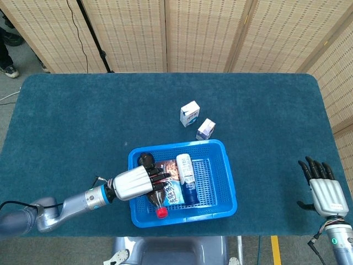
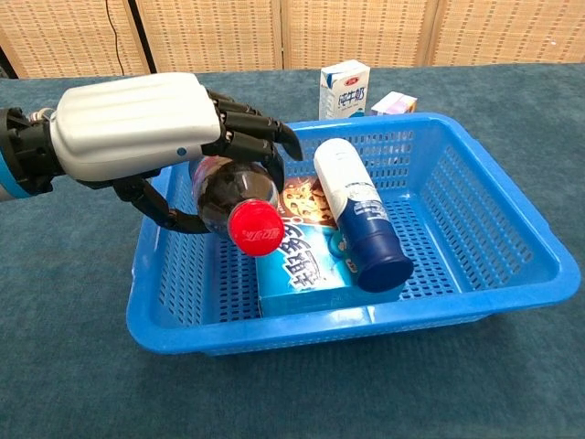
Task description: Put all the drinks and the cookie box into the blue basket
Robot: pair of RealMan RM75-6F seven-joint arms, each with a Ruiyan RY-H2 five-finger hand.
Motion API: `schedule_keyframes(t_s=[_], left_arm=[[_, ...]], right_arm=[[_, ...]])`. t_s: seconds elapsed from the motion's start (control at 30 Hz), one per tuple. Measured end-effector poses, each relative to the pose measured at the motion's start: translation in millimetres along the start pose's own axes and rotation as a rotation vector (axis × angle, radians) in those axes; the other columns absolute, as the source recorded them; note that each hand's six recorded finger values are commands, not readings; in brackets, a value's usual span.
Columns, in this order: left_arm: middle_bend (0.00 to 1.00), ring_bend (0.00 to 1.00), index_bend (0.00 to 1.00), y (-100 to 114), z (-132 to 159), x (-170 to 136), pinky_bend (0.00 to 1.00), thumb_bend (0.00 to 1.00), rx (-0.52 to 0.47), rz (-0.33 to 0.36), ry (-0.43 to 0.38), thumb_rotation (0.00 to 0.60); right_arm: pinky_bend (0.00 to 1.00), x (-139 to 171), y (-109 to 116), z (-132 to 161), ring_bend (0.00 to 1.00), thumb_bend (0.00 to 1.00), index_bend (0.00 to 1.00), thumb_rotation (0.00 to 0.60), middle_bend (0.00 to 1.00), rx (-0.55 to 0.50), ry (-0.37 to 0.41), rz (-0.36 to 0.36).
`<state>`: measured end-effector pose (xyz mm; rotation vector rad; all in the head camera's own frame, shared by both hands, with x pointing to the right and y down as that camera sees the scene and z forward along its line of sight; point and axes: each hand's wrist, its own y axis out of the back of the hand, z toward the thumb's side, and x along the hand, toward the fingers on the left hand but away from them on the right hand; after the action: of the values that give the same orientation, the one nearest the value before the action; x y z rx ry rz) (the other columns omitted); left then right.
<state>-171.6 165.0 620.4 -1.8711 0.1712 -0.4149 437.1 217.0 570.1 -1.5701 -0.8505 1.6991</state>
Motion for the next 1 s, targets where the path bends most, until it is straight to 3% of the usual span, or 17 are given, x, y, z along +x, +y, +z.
schedule_keyframes(t_s=[0.1, 0.2, 0.43, 0.63, 0.8, 1.0], left_arm=[[0.0, 0.0, 0.0, -2, -1, -1, 0.03, 0.12, -0.049, -0.047, 0.029, 0.6], [0.0, 0.0, 0.0, 6, -1, 0, 0.0, 0.02, -0.119, -0.035, 0.046, 0.6], [0.0, 0.0, 0.0, 57, -13, -7, 0.0, 0.0, -0.283, 0.141, 0.068, 0.6], [0.0, 0.0, 0.0, 86, -41, -20, 0.0, 0.0, -0.314, 0.246, 0.165, 0.6], [0.0, 0.0, 0.0, 96, -65, -38, 0.0, 0.0, -0.339, 0.276, 0.269, 0.6], [0.0, 0.0, 0.0, 104, -97, -81, 0.0, 0.0, -0.343, 0.245, 0.474, 0.6]], right_arm=[[0.0, 0, 0, 0, 0.0, 0.0, 0.0, 0.6, 0.0, 0.0, 0.0, 0.0], [0.0, 0, -1, 0, 0.0, 0.0, 0.0, 0.6, 0.0, 0.002, 0.0, 0.002], [0.0, 0, -2, 2, 0.0, 0.0, 0.0, 0.6, 0.0, 0.005, 0.002, 0.004], [0.0, 0, -3, 2, 0.0, 0.0, 0.0, 0.6, 0.0, 0.007, 0.001, 0.004], [0.0, -5, 0, 4, 0.0, 0.0, 0.0, 0.6, 0.0, 0.003, 0.005, -0.011], [0.0, -29, 17, -1, 0.0, 0.0, 0.0, 0.6, 0.0, 0.022, 0.015, -0.067]])
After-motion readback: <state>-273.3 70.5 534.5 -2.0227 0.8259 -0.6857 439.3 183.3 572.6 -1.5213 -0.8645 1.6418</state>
